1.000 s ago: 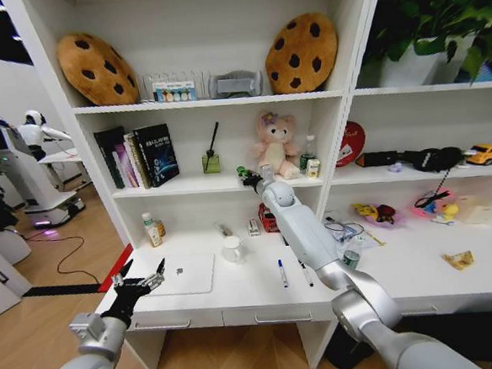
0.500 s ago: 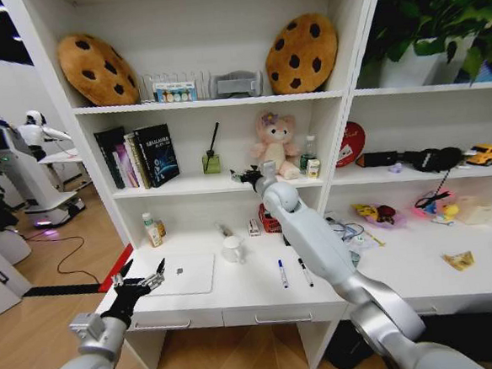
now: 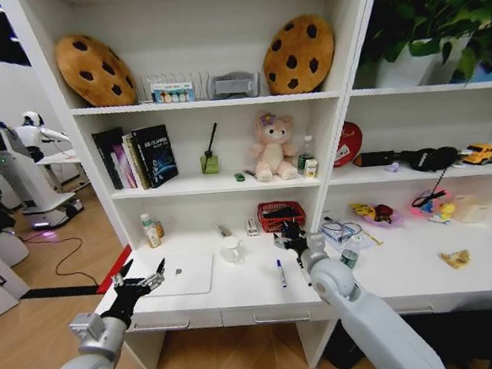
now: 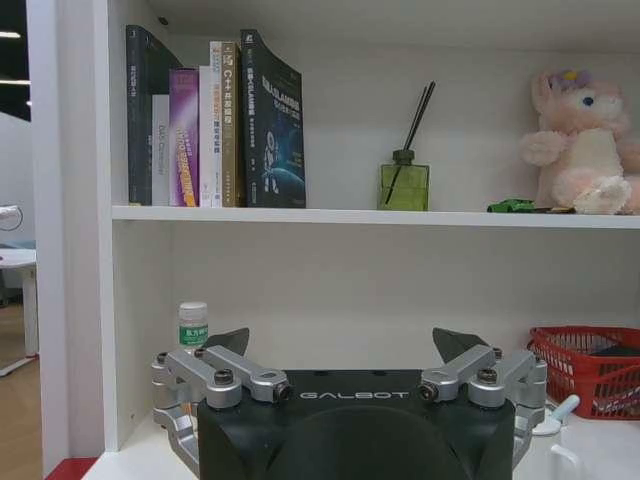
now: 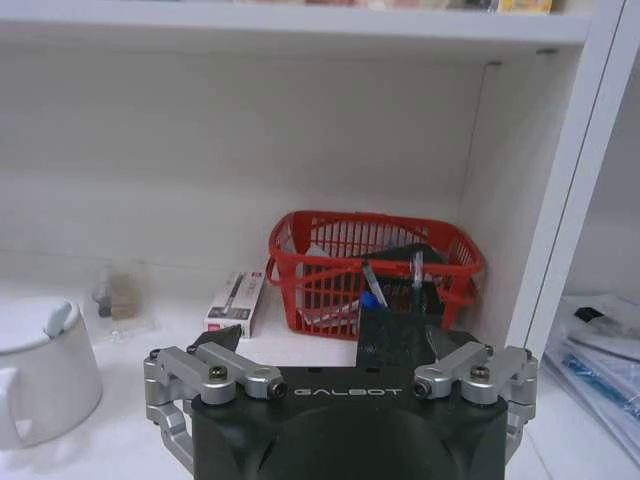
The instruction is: Organize the objects on the table.
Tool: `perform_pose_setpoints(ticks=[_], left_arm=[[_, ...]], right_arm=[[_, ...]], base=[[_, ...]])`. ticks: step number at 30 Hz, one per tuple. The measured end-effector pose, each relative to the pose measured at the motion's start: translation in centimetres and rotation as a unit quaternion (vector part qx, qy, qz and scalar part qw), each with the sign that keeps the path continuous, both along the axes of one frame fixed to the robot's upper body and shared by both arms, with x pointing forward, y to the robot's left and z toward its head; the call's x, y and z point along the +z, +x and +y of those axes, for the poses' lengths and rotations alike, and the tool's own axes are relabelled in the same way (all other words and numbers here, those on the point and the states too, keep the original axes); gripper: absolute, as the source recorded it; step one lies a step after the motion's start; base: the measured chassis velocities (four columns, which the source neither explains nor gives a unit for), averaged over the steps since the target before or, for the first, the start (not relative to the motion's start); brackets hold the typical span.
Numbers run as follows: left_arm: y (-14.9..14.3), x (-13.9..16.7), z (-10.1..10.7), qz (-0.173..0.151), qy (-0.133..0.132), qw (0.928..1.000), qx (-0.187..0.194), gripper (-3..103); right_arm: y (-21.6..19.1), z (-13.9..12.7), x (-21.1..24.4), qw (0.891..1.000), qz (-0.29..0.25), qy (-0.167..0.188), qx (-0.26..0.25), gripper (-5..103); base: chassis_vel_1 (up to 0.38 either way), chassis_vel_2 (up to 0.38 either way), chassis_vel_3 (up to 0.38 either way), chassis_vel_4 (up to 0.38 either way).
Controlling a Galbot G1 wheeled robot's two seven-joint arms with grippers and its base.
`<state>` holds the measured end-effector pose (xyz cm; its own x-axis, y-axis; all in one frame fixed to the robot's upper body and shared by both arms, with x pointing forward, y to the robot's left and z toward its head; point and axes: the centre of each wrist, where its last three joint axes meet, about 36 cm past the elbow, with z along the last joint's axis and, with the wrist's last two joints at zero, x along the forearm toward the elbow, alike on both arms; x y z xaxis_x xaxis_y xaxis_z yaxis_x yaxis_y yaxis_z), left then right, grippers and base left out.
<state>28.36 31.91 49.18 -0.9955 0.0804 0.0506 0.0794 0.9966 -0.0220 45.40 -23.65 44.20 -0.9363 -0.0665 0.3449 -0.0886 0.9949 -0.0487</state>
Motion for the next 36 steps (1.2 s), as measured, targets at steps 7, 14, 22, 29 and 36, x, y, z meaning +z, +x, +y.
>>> perform_pose_setpoints(ticks=[7,14,22,29,36], left_arm=[[0.0,0.0,0.0,0.000,0.000,1.0000,0.000,100],[0.0,0.0,0.0,0.000,0.000,1.0000,0.000,100],[0.0,0.0,0.0,0.000,0.000,1.0000,0.000,100],[0.0,0.0,0.0,0.000,0.000,1.0000,0.000,100],[0.0,0.0,0.0,0.000,0.000,1.0000,0.000,100]], right_arm=[[1.4,2.1,-5.8,0.998,0.056,0.020,-0.006,100],[1.7,4.6,-8.2,0.994,0.090,0.026,-0.051,98],[1.5,5.0,-8.9,0.992,0.103,0.033,-0.066,77],[1.7,4.8,-9.5,0.991,0.110,0.032,-0.073,66],[1.6,5.1,-9.1,0.990,0.123,0.017,-0.063,54]], base=[[0.000,0.000,0.000,0.000],[0.000,0.000,0.000,0.000],[0.000,0.000,0.000,0.000],[0.000,0.000,0.000,0.000],[0.000,0.000,0.000,0.000]])
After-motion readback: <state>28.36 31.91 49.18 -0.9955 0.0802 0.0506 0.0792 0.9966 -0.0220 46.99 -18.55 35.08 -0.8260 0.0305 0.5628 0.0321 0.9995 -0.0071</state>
